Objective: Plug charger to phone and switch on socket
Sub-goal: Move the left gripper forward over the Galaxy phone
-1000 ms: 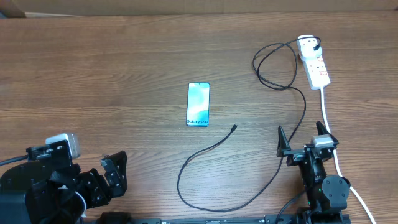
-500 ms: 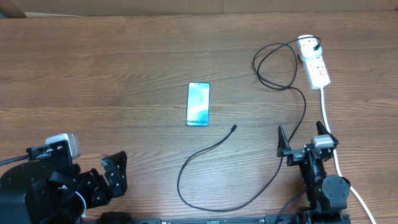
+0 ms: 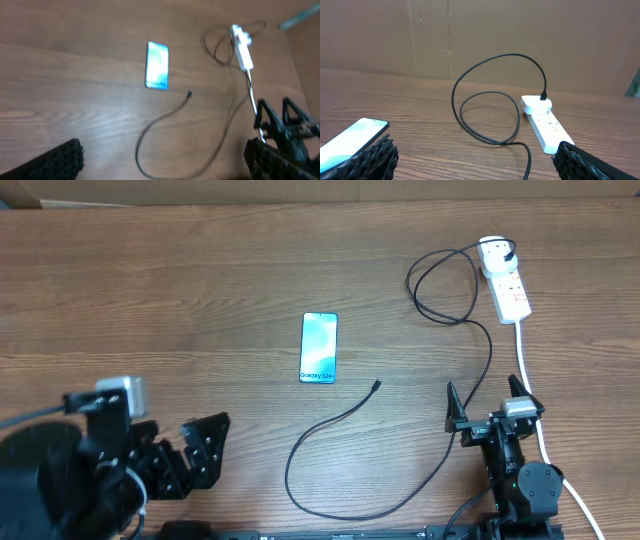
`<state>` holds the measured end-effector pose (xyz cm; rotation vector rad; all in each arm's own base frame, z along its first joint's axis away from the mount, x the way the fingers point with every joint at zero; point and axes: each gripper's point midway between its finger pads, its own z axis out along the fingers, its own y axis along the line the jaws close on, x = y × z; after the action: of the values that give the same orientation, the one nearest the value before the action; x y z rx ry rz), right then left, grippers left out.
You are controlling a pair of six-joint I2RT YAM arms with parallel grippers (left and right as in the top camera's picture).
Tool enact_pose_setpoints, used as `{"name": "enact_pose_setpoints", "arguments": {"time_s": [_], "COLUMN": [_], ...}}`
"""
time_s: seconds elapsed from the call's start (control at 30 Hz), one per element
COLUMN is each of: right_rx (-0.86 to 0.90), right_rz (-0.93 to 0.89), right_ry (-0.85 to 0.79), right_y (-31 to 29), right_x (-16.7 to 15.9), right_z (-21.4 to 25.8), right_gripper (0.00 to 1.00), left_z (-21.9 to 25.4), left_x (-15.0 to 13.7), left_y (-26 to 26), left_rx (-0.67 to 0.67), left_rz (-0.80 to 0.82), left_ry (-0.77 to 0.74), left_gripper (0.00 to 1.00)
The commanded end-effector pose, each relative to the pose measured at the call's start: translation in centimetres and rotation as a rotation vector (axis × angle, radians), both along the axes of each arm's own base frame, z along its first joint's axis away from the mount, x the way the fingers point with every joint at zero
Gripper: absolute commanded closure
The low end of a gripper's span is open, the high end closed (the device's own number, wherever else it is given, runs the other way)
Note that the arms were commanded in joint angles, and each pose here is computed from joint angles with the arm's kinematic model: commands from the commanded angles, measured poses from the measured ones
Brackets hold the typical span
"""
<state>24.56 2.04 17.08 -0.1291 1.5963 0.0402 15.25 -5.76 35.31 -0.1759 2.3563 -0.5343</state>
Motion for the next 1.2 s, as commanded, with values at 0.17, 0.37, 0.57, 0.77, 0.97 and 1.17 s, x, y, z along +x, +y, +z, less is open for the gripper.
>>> {"name": "enact_pose_setpoints", "arguments": {"time_s": [0.17, 0.37, 0.57, 0.77, 0.97, 1.17], "right_rx": [-0.002, -0.002, -0.002, -0.002, -0.002, -0.002], "right_rz": [-0.008, -0.008, -0.007, -0.007, -0.007, -0.007], "right_ry": [-0.009, -0.009, -0.009, -0.009, -0.009, -0.009], "right_y": [-0.1, -0.1, -0.1, -0.1, -0.1, -0.1], "right_x": [0.0, 0.0, 0.0, 0.0, 0.0, 0.0], "right_z": [-0.1, -0.1, -0.1, 0.0, -0.1, -0.1], "right_gripper": [0.0, 0.0, 0.0, 0.0, 0.0, 0.0], "left_z": [-4.1, -5.8, -6.2, -6.1, -6.5, -6.5], "left_x": [4.2, 6.6, 6.1, 5.8, 5.7, 7.3], "left_y": [-1.2, -3.5, -4.9, -6.0, -7.2, -8.2], "left_rx": [0.12, 0.129, 0.166, 0.22, 0.279, 0.236], "left_rz": [-0.16, -0.168, -0.176, -0.08, -0.008, 0.03], "left_ry": [0.353, 0.426, 0.441, 0.412, 0.365, 0.315], "left_gripper": [0.0, 0.0, 0.0, 0.0, 0.0, 0.0]}}
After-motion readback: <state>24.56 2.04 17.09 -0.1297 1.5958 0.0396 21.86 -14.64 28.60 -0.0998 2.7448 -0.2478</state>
